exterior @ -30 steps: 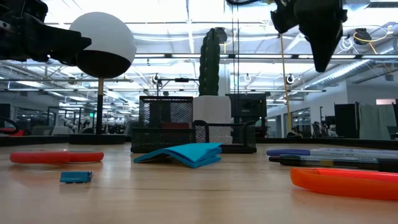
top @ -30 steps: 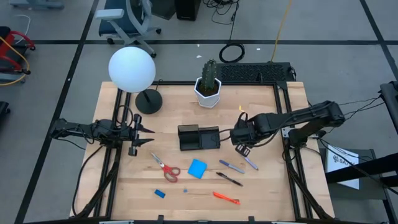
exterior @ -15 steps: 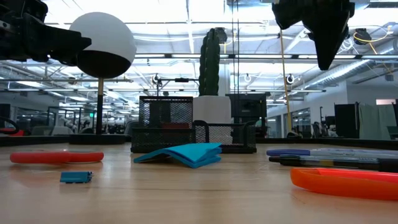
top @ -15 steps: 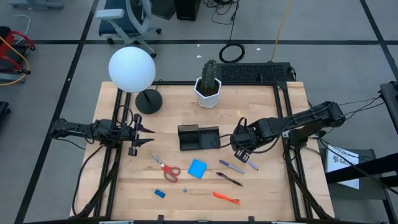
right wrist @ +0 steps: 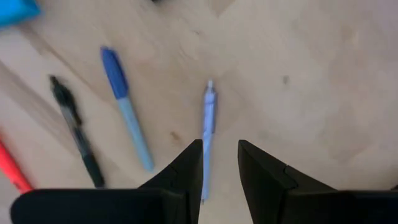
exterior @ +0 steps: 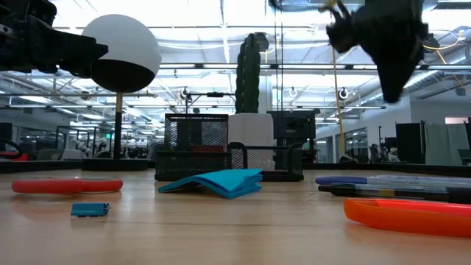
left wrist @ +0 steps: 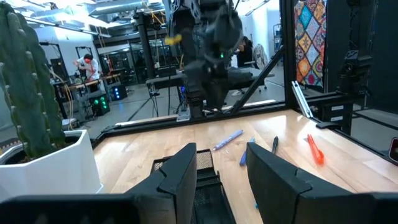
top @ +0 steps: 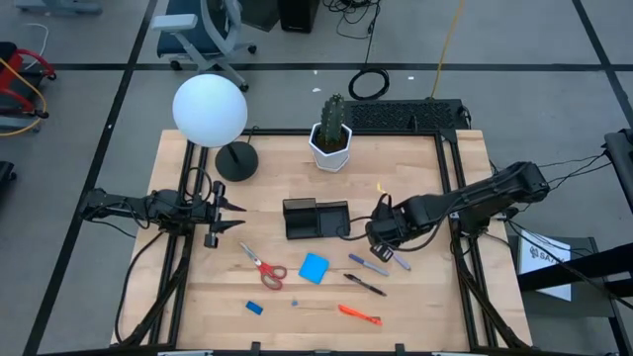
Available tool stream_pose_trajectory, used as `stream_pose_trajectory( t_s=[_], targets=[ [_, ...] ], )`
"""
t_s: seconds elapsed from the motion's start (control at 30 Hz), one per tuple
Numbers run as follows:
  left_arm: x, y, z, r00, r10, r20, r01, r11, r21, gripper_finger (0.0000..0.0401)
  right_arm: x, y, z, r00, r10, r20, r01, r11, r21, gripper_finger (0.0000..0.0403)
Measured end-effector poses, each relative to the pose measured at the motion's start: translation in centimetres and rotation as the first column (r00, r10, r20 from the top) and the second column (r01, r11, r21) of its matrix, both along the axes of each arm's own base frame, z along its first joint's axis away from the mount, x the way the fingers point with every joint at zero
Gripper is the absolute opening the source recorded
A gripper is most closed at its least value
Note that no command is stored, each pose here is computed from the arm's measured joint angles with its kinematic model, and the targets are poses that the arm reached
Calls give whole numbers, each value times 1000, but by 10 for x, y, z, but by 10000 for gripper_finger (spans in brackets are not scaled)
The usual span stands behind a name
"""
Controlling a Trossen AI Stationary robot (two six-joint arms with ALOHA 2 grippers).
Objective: Pick and place office supplies into organizer
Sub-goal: Put the white pen into the black desk organizer
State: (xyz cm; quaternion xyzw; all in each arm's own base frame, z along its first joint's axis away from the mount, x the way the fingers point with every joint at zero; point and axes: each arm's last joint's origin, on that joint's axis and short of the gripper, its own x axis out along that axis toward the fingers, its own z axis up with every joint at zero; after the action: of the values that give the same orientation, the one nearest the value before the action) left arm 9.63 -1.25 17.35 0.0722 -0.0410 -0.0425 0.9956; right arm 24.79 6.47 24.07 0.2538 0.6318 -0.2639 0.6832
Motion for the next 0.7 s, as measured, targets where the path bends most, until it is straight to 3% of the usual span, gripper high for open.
stream_pose_trajectory(
  t_s=[0.2,0.37,0.7],
  targets=[
    [0,0,0,1000,0,0,0,1000,0,145,-8,1,-39,999,-28,-38,32,991,129,91],
    [0,0,0,1000,0,0,0,1000,0,145,-17,-2,-60,998,-31,-62,38,992,124,91],
    [0,0,0,1000,0,0,0,1000,0,145,-22,-5,-89,999,-23,24,19,989,147,91]
  ],
)
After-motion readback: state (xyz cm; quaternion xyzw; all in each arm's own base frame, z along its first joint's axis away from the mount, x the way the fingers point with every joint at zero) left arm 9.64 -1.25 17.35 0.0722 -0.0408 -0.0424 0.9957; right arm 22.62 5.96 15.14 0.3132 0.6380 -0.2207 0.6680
